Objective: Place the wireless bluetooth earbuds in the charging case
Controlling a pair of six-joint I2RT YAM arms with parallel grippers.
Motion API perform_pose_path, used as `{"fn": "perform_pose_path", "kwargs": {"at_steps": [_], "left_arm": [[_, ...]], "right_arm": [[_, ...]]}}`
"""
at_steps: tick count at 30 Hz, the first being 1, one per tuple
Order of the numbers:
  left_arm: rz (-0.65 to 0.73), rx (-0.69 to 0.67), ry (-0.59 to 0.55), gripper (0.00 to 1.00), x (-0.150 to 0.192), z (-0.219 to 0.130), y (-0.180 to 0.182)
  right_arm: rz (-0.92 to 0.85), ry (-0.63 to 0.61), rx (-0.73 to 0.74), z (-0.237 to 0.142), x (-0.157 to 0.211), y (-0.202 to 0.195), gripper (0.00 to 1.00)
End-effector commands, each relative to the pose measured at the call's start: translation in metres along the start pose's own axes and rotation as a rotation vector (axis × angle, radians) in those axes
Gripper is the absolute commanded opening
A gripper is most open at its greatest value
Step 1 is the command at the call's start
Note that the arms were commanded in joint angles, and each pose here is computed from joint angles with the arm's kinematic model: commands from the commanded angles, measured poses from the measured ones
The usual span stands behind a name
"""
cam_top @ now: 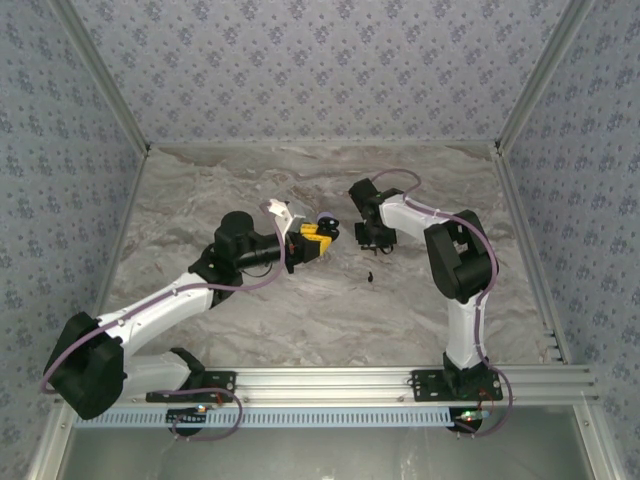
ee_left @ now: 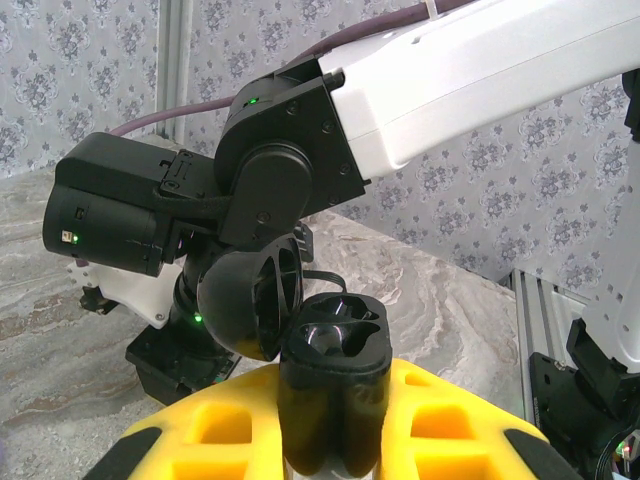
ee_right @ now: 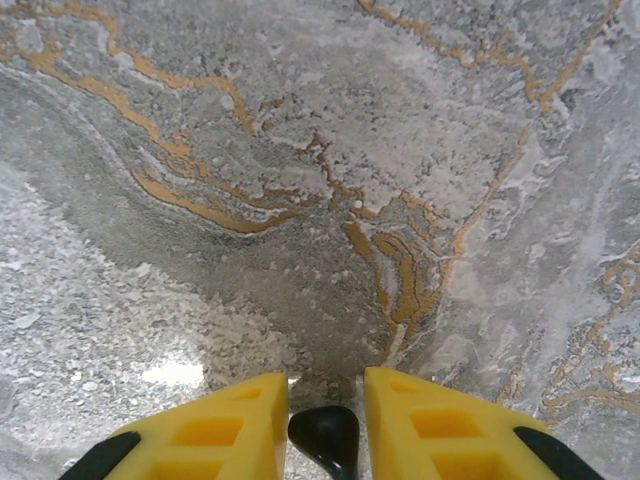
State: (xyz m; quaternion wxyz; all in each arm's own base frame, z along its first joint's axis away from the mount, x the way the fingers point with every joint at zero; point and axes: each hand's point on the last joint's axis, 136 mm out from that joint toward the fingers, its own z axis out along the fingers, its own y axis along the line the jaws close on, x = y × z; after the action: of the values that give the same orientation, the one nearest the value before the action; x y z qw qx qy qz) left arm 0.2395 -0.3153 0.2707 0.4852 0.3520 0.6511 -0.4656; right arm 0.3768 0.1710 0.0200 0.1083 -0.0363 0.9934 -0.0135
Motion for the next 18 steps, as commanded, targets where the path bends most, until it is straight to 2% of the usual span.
{"fn": "perform_pose_path", "kwargs": {"at_steps": [1, 8, 18], "left_arm": [[0.025, 0.012, -0.022, 0.15, -0.010, -0.001, -0.007], [0.024, 0.011, -0.021, 0.15, -0.010, -0.002, -0.007], [-0.002, -0.052, 0.004, 0.15, 0.000, 0.000, 0.007]], "right_arm": [[0.027, 0.075, 0.012, 0.008, 0.017, -0.004, 0.26], [0.043, 0.070, 0.000, 0.006, 0.017, -0.006, 0.22], [0.042, -0.045, -0.078, -0.025, 0.001, 0.000, 0.21]]}}
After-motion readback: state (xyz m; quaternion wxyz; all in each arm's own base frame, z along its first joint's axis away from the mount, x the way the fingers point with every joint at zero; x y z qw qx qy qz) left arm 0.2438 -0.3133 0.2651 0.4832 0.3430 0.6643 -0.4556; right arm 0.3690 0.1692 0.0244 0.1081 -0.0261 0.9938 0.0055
